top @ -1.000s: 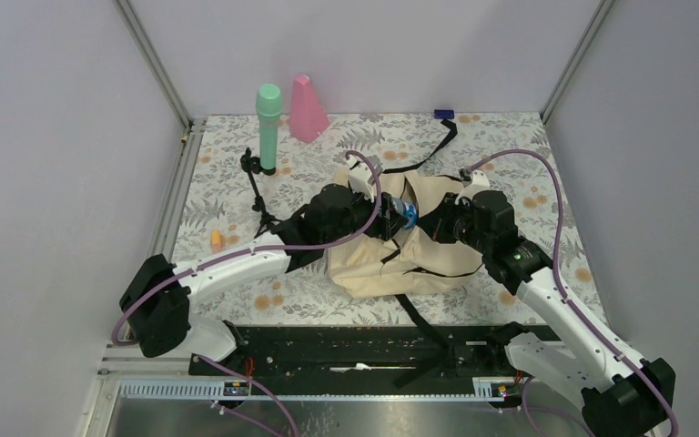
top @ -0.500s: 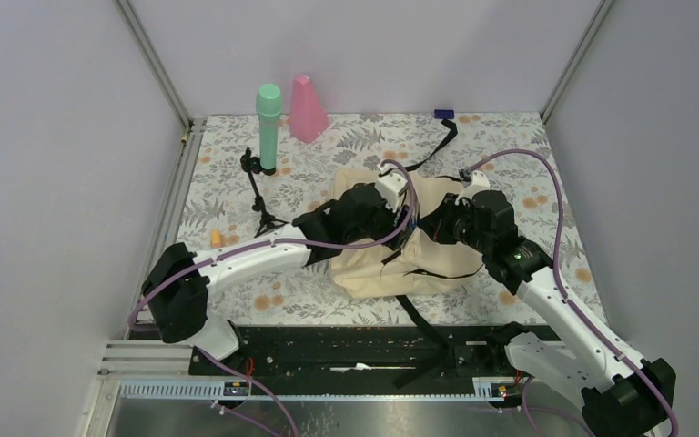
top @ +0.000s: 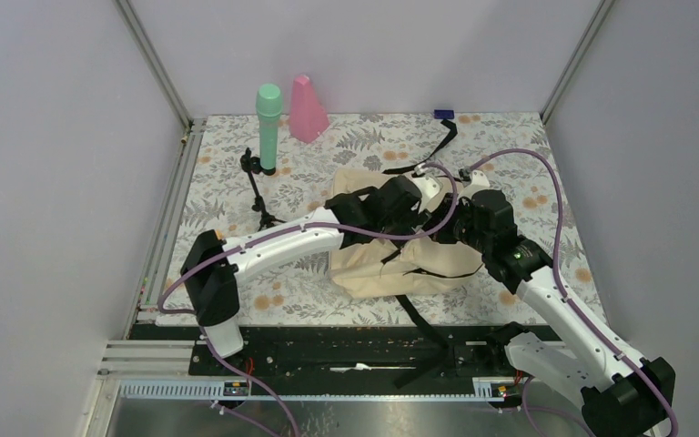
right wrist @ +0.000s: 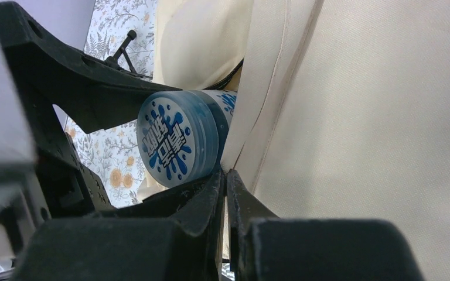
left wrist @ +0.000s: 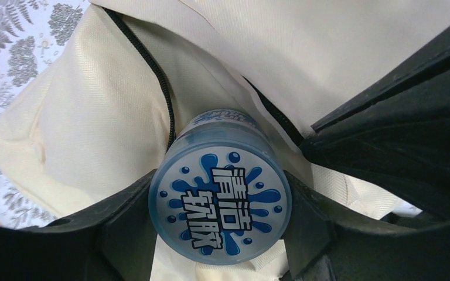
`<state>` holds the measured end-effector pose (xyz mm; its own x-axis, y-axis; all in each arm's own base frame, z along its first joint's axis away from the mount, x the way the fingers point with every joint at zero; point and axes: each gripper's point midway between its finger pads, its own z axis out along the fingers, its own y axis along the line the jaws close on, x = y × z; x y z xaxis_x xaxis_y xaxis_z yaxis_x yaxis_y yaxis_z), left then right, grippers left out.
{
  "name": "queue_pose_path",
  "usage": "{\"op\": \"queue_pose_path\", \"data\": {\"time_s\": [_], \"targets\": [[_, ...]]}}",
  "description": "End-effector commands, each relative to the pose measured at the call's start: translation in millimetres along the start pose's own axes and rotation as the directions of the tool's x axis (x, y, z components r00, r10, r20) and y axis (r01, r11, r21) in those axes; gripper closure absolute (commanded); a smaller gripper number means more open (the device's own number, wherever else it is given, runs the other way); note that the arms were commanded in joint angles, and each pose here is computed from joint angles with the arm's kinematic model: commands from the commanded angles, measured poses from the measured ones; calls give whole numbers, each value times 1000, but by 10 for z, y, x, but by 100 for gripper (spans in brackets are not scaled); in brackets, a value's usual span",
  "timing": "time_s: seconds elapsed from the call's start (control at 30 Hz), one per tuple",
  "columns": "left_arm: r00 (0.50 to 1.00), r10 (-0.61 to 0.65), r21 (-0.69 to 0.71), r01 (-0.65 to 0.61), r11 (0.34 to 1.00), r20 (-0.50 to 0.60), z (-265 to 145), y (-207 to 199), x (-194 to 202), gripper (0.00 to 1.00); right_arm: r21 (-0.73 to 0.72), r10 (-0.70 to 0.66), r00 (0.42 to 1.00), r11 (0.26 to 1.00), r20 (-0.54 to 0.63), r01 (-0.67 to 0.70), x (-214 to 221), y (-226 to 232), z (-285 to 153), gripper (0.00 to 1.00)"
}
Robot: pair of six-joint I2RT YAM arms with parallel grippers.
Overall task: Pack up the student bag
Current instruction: Place the stationery in the student bag.
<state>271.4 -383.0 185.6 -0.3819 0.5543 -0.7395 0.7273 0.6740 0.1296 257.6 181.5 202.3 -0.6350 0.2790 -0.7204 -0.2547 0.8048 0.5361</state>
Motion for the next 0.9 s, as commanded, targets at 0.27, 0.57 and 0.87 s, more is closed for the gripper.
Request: {"op": "queue_pose_path", "data": {"time_s": [0.27, 0.57, 0.87], "targets": [[989, 133, -104, -139, 985, -60, -121, 128, -12, 43, -122, -27, 986, 991, 167, 48, -539, 405, -165, 100], [996, 71, -98, -65, 993, 57, -289, 125, -274, 16, -117, -28, 986, 992, 167, 48, -539, 398, -182, 100], [984, 30, -60, -19, 998, 174, -514, 116, -444, 1, -115, -28, 986, 992, 161, 47, -532, 392, -167, 100]]}}
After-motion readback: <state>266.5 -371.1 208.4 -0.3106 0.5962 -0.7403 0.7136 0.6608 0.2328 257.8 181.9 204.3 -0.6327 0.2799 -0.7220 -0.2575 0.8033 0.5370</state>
